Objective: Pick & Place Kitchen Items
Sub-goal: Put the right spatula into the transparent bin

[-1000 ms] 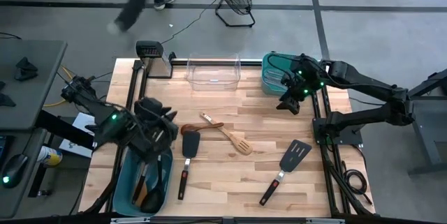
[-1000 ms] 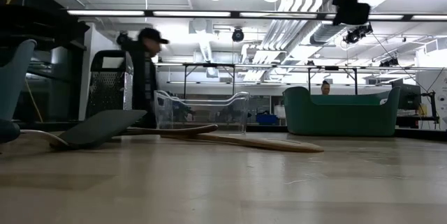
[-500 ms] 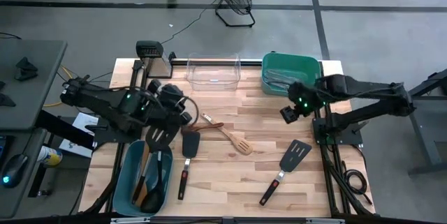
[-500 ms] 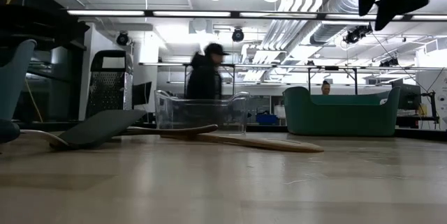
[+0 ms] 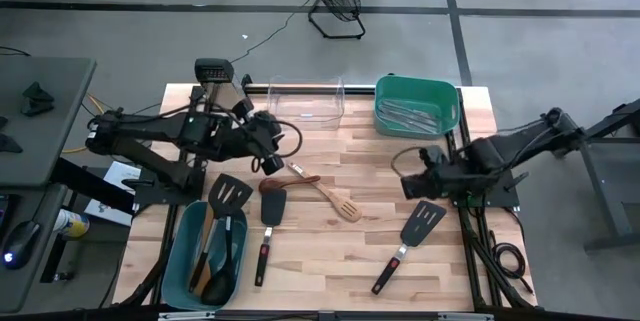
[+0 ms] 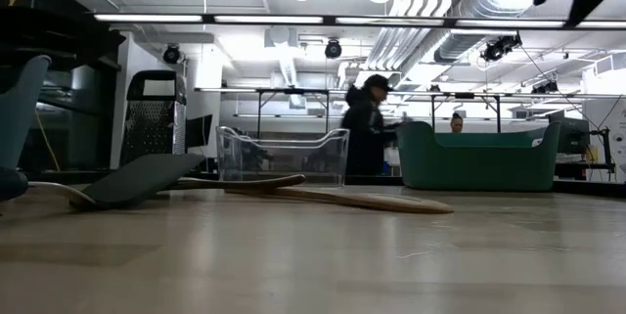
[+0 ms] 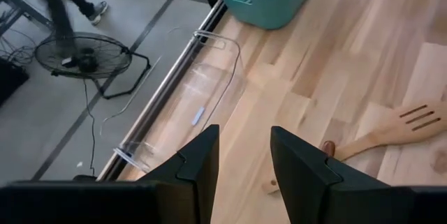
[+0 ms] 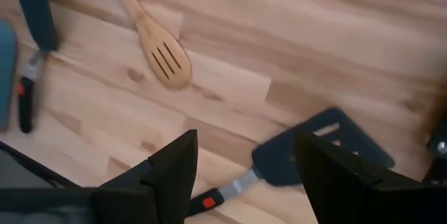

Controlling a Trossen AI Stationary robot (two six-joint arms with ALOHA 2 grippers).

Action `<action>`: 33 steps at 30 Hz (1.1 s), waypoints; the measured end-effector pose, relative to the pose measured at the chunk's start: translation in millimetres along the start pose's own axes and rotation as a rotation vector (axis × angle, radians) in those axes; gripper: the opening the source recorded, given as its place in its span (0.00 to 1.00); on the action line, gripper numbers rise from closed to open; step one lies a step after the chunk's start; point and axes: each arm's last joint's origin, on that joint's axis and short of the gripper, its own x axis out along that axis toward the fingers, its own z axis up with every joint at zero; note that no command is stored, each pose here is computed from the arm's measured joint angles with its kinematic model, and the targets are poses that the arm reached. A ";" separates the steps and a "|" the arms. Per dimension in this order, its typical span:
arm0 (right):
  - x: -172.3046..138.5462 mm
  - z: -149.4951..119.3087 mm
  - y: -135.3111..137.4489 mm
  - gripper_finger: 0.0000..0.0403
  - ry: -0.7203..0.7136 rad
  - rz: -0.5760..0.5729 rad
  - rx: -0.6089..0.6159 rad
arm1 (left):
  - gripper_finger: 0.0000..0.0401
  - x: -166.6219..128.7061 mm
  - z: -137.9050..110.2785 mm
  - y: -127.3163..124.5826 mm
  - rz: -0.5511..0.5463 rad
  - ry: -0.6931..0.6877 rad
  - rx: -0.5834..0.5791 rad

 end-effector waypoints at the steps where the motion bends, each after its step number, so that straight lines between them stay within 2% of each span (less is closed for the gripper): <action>1: 2.3 -4.5 1.5 0.56 0.006 -0.010 -0.002 | 0.32 1.0 0.5 1.2 0.002 0.001 -0.004; 11: 23.3 -54.4 9.5 0.56 0.040 -0.107 0.034 | 0.32 4.6 1.5 4.9 -0.029 0.020 0.000; 17: 37.0 -80.3 15.0 0.56 0.103 -0.150 0.136 | 0.32 4.7 1.3 4.3 -0.049 0.025 0.022; 22: 50.8 -93.9 21.9 0.56 0.079 -0.149 0.272 | 0.32 4.7 1.2 4.2 -0.052 0.024 0.096; 25: 61.3 -99.5 30.0 0.56 0.100 -0.135 0.297 | 0.32 4.6 0.8 3.8 -0.069 0.028 0.155; 33: 105.5 -118.3 45.0 0.59 0.187 -0.247 0.334 | 0.32 4.6 0.4 2.9 -0.106 0.032 0.247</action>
